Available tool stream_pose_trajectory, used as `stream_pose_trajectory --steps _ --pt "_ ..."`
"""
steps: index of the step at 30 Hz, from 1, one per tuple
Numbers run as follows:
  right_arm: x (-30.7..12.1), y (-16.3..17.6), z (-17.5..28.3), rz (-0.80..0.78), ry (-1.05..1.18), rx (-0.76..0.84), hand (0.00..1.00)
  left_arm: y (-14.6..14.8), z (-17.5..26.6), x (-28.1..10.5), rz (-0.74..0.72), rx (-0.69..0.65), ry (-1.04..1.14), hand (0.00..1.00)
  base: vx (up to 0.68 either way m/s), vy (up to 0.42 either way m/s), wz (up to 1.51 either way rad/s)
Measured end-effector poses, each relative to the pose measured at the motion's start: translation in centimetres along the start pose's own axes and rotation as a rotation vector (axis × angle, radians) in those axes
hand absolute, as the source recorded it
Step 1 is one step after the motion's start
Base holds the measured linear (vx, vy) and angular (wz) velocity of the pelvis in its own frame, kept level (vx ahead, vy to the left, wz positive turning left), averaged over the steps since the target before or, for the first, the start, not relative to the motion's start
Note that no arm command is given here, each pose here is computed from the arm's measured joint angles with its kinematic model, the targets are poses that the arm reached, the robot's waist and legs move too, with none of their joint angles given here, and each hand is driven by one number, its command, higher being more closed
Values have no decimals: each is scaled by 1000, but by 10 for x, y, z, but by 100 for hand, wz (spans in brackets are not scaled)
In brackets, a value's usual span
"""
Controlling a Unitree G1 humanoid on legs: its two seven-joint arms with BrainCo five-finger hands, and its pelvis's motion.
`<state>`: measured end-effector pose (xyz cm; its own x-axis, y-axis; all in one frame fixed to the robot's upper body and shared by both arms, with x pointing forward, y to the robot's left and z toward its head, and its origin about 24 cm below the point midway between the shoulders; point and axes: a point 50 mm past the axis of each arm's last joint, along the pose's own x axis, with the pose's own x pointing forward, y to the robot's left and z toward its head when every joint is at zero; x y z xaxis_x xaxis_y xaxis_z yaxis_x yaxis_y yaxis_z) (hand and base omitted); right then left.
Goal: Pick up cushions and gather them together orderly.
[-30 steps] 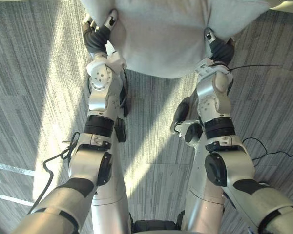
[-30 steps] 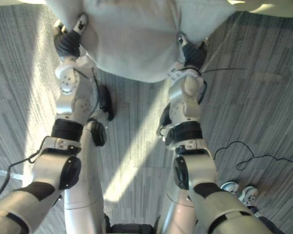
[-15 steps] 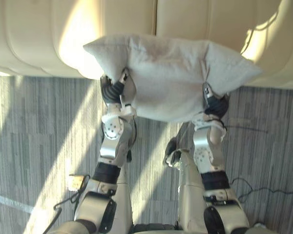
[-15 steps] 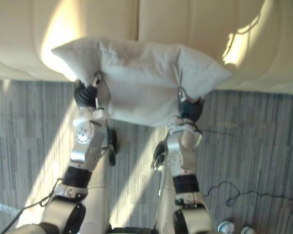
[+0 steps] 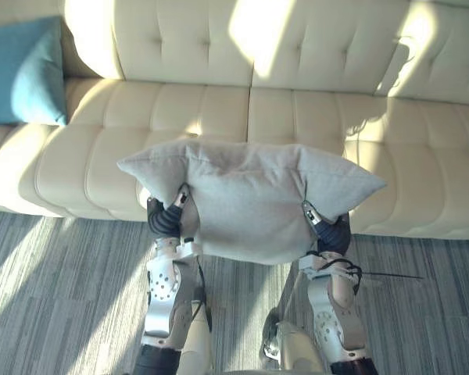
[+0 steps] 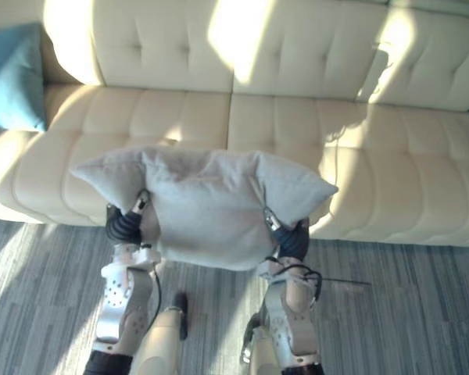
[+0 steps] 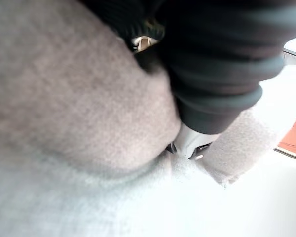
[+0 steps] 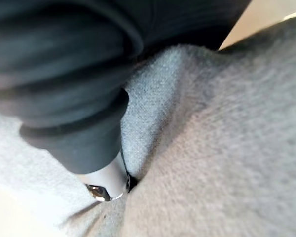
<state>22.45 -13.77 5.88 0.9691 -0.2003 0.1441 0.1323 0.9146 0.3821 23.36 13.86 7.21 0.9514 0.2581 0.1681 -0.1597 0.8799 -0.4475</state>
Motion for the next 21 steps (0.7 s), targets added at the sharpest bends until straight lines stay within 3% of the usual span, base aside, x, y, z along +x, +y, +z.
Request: stream_pose_trajectory --steps 8,14,21 --pt "-5 -21 -30 -22 149 -86 100 18 -18 -14 -33 96 126 100 126 63 -13" --pt "4 -22 -28 27 146 -143 100 25 -22 -10 -48 143 141 100 304 -124 2" --pt "4 -44 -16 -20 121 -206 100 5 -37 -19 -116 82 204 100 333 -180 28"
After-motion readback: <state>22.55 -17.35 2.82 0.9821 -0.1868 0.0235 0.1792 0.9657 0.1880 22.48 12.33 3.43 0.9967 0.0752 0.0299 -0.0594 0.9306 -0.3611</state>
